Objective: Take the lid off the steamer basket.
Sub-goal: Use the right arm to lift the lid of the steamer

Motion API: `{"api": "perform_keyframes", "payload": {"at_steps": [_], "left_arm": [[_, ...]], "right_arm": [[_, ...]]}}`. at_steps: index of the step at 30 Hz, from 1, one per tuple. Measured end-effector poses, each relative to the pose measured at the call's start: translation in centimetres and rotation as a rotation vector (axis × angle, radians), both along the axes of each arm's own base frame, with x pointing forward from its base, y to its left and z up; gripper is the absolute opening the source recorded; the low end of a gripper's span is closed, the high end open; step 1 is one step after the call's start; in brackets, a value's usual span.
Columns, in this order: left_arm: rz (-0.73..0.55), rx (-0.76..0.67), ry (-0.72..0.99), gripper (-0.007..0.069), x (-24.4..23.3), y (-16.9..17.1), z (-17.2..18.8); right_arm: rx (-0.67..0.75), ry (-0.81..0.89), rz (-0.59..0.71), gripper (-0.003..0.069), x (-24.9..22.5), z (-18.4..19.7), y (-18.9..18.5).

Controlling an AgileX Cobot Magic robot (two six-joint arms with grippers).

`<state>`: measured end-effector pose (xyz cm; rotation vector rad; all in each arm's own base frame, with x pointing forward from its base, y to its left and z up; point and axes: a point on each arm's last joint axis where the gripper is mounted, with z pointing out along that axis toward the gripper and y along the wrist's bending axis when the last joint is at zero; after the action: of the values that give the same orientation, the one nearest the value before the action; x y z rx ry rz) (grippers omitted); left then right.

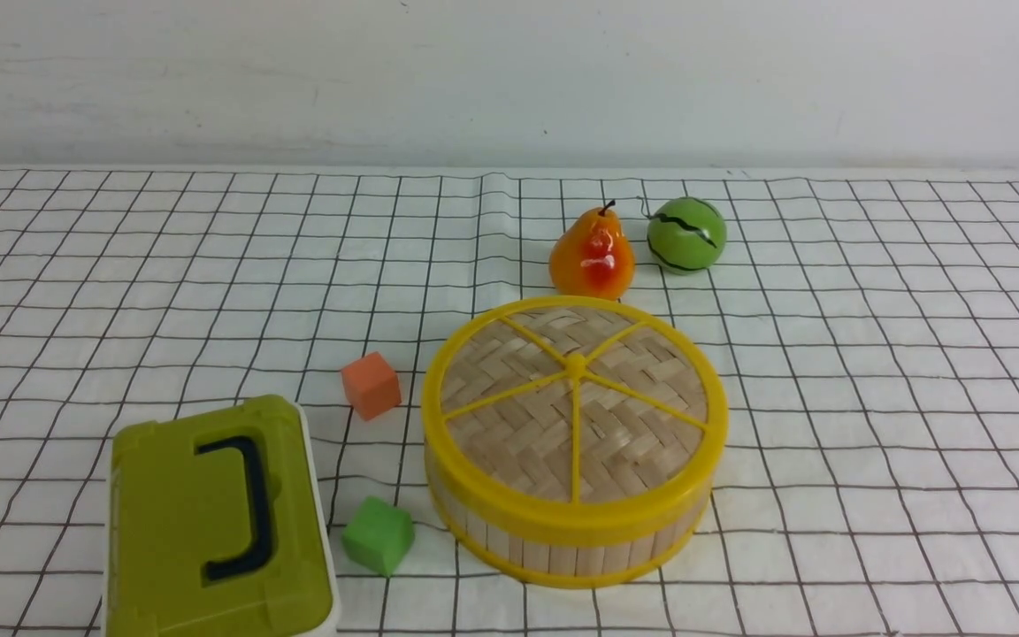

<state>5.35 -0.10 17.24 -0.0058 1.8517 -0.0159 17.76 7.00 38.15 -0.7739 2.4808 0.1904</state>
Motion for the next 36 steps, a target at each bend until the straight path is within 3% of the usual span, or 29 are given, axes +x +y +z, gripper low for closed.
{"api": "perform_keyframes", "payload": {"at_steps": [5, 12, 16, 21, 25, 30, 36], "left_arm": [[0.0, 0.0, 0.0, 0.0239, 0.0, 0.0, 0.0], [0.0, 0.0, 0.0, 0.024, 0.0, 0.0, 0.0], [0.0, 0.0, 0.0, 0.024, 0.0, 0.0, 0.0], [0.0, 0.0, 0.0, 0.024, 0.0, 0.0, 0.0], [0.0, 0.0, 0.0, 0.024, 0.0, 0.0, 0.0], [0.0, 0.0, 0.0, 0.024, 0.0, 0.0, 0.0], [0.0, 0.0, 0.0, 0.024, 0.0, 0.0, 0.0]], "right_arm": [[-0.098, 0.045, 0.06, -0.0015, 4.3, -0.1, 3.4], [-0.077, 0.103, 0.111, 0.0026, 10.3, -1.3, 8.4], [-0.041, 0.142, 0.118, 0.0128, 13.3, -2.6, 10.4], [-0.05, 0.17, 0.152, 0.0337, 16.3, -4.9, 13.5], [-0.078, 0.159, 0.179, 0.0417, 17.8, -6.8, 15.8], [-0.076, 0.143, 0.168, 0.0426, 19.6, -9.0, 17.3], [-0.076, 0.157, 0.136, 0.0358, 21.0, -12.0, 18.1]]}}
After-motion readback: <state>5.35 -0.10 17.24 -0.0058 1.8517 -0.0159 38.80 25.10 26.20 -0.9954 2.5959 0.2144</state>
